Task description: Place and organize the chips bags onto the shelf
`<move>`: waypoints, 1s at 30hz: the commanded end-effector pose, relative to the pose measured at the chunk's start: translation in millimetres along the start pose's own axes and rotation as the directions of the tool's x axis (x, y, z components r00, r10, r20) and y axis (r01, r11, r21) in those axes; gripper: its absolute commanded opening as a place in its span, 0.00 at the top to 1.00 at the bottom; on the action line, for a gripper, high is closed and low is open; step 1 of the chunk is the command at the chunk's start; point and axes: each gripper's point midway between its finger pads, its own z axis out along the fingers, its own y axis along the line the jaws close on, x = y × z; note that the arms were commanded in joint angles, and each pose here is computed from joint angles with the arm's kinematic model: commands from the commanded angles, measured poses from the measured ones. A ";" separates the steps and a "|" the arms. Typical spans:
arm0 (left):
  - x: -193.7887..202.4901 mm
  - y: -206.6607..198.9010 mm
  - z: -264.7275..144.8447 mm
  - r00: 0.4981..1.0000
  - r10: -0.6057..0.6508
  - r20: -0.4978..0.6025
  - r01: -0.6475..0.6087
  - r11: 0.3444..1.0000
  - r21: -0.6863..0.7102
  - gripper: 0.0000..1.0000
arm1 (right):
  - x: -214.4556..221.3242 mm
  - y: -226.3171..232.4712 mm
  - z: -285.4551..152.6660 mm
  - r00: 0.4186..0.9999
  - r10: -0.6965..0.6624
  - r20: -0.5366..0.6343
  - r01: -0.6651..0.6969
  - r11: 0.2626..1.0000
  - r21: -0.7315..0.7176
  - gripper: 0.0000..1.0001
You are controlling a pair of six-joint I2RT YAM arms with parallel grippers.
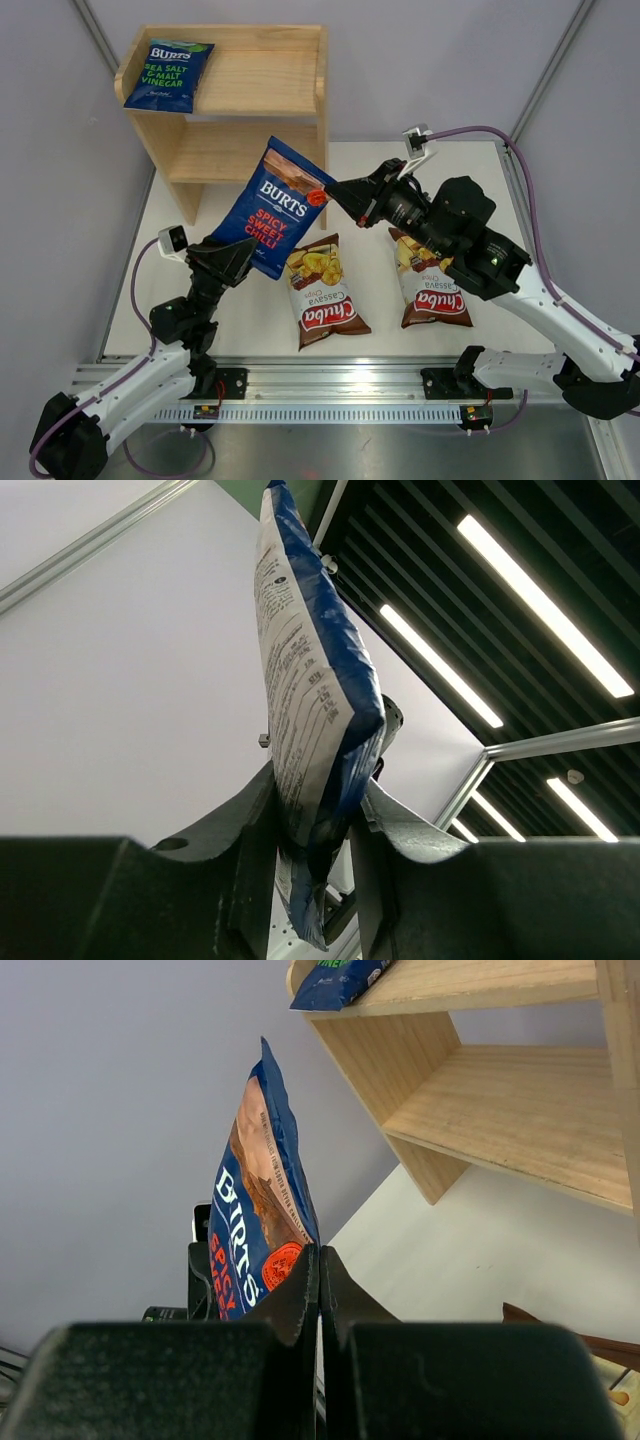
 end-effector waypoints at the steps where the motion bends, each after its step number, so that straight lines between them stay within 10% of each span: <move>1: -10.2 -49.2 -0.3 0.998 0.042 0.052 -0.051 0.979 0.195 0.68 | -31.0 -0.8 -2.6 0.992 -0.002 0.127 0.000 1.000 0.016 1.00; 9: -8.3 -41.2 11.3 0.997 0.079 0.026 -0.082 0.990 0.116 0.80 | -32.8 -4.0 -5.2 0.991 -0.024 0.132 0.020 0.999 0.033 0.97; 11: -6.2 -31.1 14.6 0.993 0.116 0.002 -0.116 0.992 0.045 0.88 | -35.7 -7.4 -9.5 0.989 -0.037 0.140 0.030 0.998 0.055 0.59; 19: -15.1 -25.3 35.9 0.988 0.153 -0.010 -0.153 0.982 -0.106 0.96 | -53.8 -26.8 -46.0 0.977 -0.096 0.191 0.062 0.983 0.175 0.21; 30: -75.6 -9.2 84.0 0.965 0.230 0.122 -0.131 0.834 -0.536 0.97 | -57.0 -45.0 -105.7 0.963 -0.094 0.254 0.036 0.973 0.226 0.17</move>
